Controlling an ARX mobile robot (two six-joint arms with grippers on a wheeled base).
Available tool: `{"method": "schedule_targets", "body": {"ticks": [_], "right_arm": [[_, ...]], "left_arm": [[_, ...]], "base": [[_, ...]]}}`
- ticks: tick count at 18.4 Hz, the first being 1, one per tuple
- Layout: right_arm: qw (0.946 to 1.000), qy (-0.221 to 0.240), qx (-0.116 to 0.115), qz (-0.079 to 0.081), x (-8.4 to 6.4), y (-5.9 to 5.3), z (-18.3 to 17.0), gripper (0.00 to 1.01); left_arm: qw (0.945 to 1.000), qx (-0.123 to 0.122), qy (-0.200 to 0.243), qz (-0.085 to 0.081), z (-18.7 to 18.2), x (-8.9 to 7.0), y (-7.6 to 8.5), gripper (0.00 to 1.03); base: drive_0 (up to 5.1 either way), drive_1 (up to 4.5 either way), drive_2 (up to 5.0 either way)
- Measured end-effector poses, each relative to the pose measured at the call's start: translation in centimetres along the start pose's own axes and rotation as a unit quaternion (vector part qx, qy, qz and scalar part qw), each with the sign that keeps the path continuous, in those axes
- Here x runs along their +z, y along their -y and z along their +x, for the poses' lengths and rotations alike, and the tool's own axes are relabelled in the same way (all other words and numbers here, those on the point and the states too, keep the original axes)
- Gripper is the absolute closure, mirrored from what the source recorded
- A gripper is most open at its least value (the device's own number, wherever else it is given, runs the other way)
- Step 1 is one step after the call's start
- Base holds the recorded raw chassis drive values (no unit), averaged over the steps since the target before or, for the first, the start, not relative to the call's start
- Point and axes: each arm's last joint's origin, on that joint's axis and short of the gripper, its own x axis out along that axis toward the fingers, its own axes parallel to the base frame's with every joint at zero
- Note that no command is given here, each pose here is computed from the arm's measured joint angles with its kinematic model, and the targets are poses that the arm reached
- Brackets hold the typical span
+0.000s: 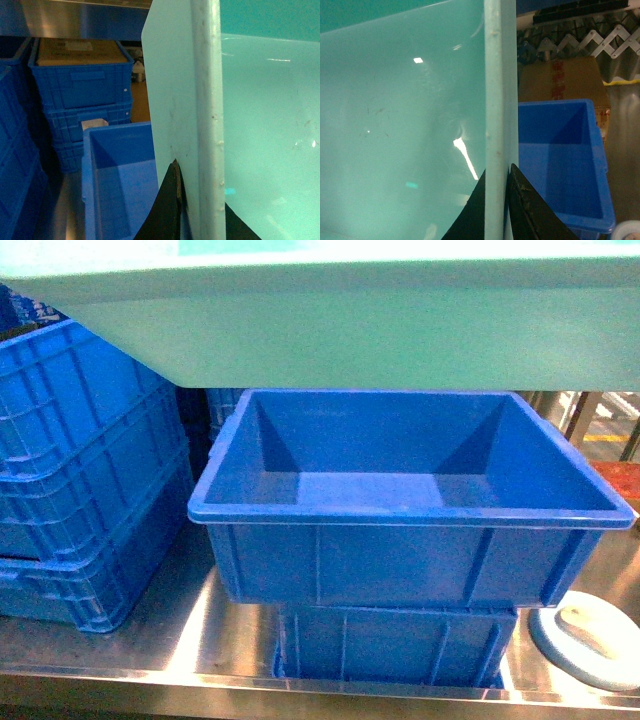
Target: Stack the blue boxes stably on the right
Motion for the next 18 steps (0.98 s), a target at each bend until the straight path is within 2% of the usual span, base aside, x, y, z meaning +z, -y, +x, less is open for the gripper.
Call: {"method": "schedule_targets", "body": {"ticks": [3,8,18], "right_arm": [[1.0000,0.002,0.001,-0.001,0.04,-0.02,-0.01,0.94],[1.0000,0.004,-0.001,-0.001,0.13,0.10,-0.11,0.94],[1.0000,0.002,-0.001,0.000,0.11,0.09,-0.13,0.94]], "left_arm": [[1.0000,-0.001,0.001,0.000,0.00,0.01,0.01,1.00],[1.0000,-0.001,0.002,0.000,0.00,0.05,0.02,1.00],[1.0000,-0.001,0.002,0.000,-0.04,0.09,0.02,1.00]], "base": [[4.6,-2.39,-2.4],[0.1,0.38,-0.3],[0.0,4.09,-4.2]]}}
